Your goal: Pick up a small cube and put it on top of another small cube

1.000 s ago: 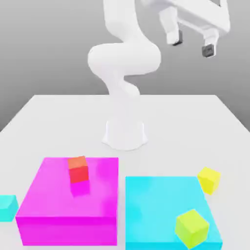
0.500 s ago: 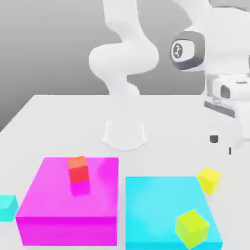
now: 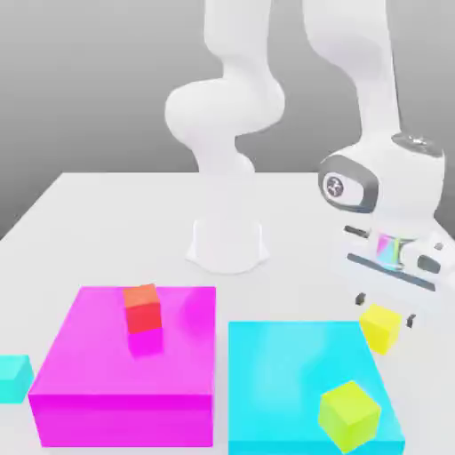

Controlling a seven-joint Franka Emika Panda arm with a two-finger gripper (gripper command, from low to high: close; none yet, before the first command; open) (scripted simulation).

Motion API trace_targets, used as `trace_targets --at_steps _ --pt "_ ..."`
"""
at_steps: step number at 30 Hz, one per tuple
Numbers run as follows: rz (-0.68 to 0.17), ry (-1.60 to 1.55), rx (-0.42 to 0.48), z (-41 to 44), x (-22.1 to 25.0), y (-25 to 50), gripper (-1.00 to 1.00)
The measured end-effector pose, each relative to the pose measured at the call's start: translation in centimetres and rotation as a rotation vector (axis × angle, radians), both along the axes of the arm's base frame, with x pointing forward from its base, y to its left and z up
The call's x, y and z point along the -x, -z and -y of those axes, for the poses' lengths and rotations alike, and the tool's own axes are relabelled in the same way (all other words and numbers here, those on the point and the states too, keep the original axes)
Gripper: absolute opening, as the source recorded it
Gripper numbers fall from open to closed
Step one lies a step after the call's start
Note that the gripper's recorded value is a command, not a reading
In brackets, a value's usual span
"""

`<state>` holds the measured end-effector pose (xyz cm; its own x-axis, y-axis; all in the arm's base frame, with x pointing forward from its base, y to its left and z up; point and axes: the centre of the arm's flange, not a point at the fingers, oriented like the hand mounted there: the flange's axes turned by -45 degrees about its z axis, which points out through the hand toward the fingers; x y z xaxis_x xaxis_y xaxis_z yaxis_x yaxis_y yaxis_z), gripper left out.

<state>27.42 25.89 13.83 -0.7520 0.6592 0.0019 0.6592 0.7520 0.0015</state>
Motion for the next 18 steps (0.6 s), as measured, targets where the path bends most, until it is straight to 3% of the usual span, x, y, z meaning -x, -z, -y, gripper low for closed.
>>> trace_targets --at_steps 1,8,16,18 --pt "0.0 -0.001 0.001 0.1 0.0 0.5 -1.0" --pt "-0.001 -0.001 0.002 0.1 0.1 0.4 -1.0" --pt "0.001 -0.038 -0.003 -0.8 0.1 -5.7 -1.0" --pt "0.005 -0.035 -0.019 -1.0 -2.5 -6.5 -1.0"
